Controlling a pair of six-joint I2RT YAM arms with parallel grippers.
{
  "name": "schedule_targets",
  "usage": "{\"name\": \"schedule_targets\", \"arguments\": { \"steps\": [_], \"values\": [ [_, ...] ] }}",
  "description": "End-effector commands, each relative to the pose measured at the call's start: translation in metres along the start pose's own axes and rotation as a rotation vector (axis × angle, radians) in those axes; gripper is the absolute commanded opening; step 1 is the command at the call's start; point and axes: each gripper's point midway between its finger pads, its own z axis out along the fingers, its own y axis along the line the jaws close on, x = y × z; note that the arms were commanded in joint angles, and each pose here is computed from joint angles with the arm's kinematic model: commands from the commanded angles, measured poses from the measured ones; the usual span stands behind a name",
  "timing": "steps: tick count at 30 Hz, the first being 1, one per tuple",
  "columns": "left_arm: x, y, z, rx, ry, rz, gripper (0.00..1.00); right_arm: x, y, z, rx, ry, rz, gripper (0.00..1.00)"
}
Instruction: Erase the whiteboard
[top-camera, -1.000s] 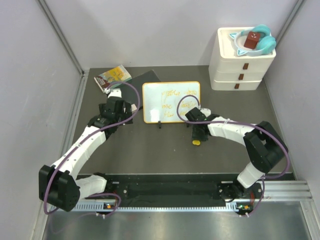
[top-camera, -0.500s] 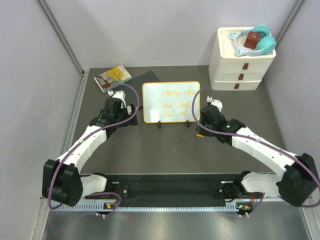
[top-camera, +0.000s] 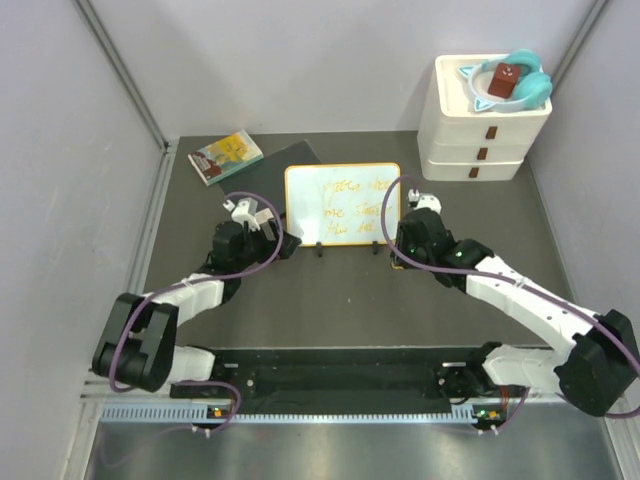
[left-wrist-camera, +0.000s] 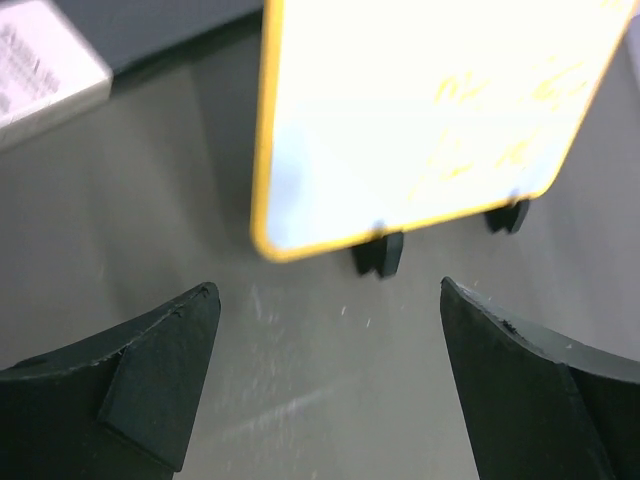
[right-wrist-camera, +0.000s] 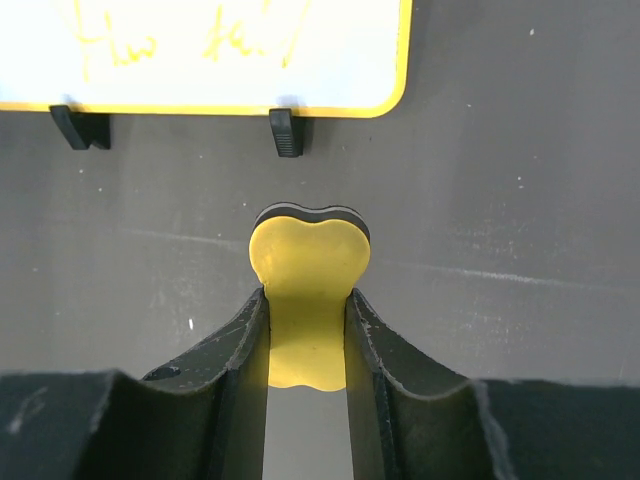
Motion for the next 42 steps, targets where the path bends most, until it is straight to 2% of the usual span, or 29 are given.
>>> {"name": "schedule_targets", "arguments": {
  "steps": [1,4,5,8,10,17,21,26,34,35,41,42],
  "values": [
    [-0.046,-0.026,0.012,0.166,-0.177,0.048,0.95,-0.019,0.017,0.008,-0.048,-0.043,-0.029,0.00],
    [-0.041,-0.017,0.026,0.190,-0.151,0.026,0.90,-0.025,0.022,0.015,-0.044,-0.041,-0.062,0.00],
    [-0.040,-0.015,0.030,0.197,-0.146,0.019,0.83,-0.024,0.023,0.019,-0.040,-0.032,-0.072,0.00],
    [-0.035,-0.005,0.043,0.226,-0.152,-0.008,0.79,-0.035,0.029,0.023,-0.047,-0.045,-0.089,0.00],
    [-0.042,-0.009,0.046,0.282,-0.183,0.005,0.78,-0.039,0.034,0.029,-0.055,-0.035,-0.099,0.00],
    [-0.028,-0.018,0.062,0.438,-0.155,-0.003,0.75,-0.054,0.033,0.043,-0.048,-0.037,-0.110,0.00],
    [-0.014,-0.016,0.066,0.476,-0.122,0.004,0.74,-0.060,0.030,0.049,-0.049,-0.046,-0.107,0.00],
    [-0.005,-0.015,0.070,0.512,-0.103,-0.004,0.66,-0.062,0.031,0.062,-0.055,-0.033,-0.103,0.00],
    [-0.008,-0.019,0.067,0.526,-0.116,0.015,0.41,-0.072,0.040,0.076,-0.081,-0.049,-0.120,0.00],
    [-0.008,-0.019,0.067,0.527,-0.115,0.019,0.34,-0.074,0.042,0.077,-0.082,-0.052,-0.121,0.00],
    [-0.006,-0.021,0.060,0.527,-0.111,0.028,0.18,-0.083,0.044,0.080,-0.081,-0.081,-0.123,0.00],
    [-0.005,-0.021,0.060,0.527,-0.108,0.027,0.09,-0.084,0.043,0.080,-0.077,-0.084,-0.120,0.00]
  ]
}}
